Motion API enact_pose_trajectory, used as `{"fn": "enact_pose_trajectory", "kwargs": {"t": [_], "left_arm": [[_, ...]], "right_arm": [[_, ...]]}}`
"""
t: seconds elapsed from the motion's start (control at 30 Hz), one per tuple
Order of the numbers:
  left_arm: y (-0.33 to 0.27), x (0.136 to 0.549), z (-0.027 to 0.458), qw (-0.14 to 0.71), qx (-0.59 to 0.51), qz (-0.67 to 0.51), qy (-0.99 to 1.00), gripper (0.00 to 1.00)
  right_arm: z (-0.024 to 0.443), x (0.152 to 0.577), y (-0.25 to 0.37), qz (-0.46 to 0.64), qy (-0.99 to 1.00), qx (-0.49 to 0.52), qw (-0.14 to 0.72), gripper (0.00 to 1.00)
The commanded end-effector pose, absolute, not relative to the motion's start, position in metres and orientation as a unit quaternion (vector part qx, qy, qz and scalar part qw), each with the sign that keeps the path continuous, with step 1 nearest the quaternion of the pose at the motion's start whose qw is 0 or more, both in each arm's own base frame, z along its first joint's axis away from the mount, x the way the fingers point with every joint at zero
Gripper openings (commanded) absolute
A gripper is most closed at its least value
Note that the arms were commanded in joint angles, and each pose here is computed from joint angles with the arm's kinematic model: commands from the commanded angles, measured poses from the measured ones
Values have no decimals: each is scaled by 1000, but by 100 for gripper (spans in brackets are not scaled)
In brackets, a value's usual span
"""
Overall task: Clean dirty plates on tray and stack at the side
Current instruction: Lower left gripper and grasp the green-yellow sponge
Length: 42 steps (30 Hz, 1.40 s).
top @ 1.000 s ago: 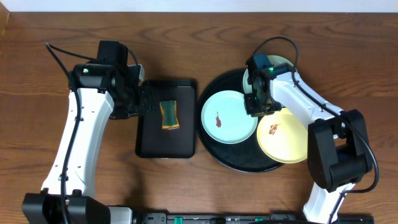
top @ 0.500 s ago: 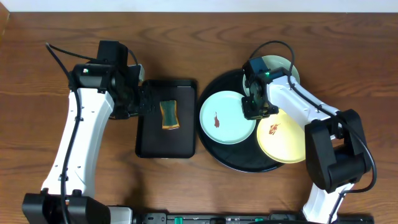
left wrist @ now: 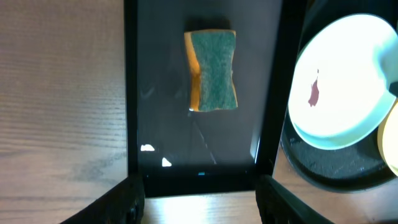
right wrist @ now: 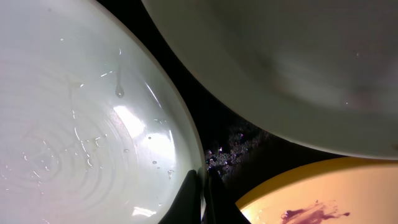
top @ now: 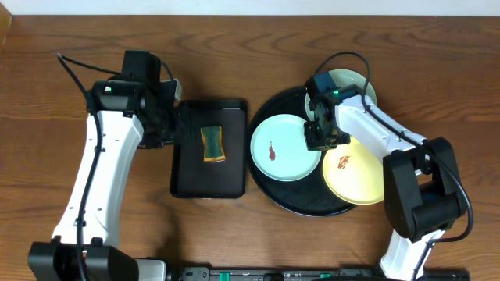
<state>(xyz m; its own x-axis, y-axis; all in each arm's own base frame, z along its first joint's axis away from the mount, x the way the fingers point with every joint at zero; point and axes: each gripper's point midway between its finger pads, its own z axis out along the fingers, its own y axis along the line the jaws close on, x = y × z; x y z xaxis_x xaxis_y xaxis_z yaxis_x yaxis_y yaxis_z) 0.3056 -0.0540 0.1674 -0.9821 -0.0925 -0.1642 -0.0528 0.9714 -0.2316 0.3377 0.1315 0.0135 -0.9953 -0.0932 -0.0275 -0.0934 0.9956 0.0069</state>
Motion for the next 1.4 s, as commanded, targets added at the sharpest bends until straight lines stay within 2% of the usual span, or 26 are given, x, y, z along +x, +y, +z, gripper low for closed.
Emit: {"fn": "enact_pose_trajectory", "kwargs": {"t": [0.0, 0.2, 0.37, 0.73, 1.37], "left_arm": [[-55, 300, 151, 69, -64, -118, 989, 59], [-56, 308, 123, 80, -105, -125, 983, 63], [-74, 314, 107, 93, -80, -126, 984, 63], [-72, 321, 89, 111, -64, -10, 992, 63], [-97, 319, 30, 36, -49, -21, 998, 63]], "right_arm": [[8, 333, 130, -4, 999, -46, 5, 1], [8, 334, 130, -4, 999, -46, 5, 1], [8, 334, 130, -4, 999, -46, 5, 1], [8, 334, 130, -4, 999, -47, 5, 1], [8, 334, 130, -4, 999, -46, 7, 1]]}}
